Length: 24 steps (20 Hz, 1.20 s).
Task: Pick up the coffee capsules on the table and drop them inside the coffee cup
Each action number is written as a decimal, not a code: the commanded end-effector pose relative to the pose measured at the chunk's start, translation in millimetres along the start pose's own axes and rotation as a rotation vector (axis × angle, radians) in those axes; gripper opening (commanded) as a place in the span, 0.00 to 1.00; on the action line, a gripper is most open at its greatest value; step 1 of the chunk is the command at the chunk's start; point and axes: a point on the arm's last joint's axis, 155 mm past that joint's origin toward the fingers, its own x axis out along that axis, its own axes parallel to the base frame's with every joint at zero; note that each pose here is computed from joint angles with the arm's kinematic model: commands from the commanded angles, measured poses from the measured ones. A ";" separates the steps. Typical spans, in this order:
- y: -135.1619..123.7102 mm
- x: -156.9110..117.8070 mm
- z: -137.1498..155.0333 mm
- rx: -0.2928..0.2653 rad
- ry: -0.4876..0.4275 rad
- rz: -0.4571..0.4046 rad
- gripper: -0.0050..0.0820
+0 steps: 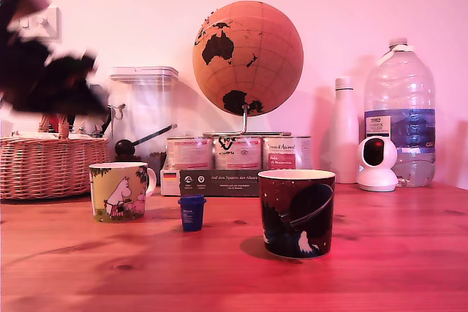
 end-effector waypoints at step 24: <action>28.1 71.2 -69.0 -0.122 0.575 0.013 0.21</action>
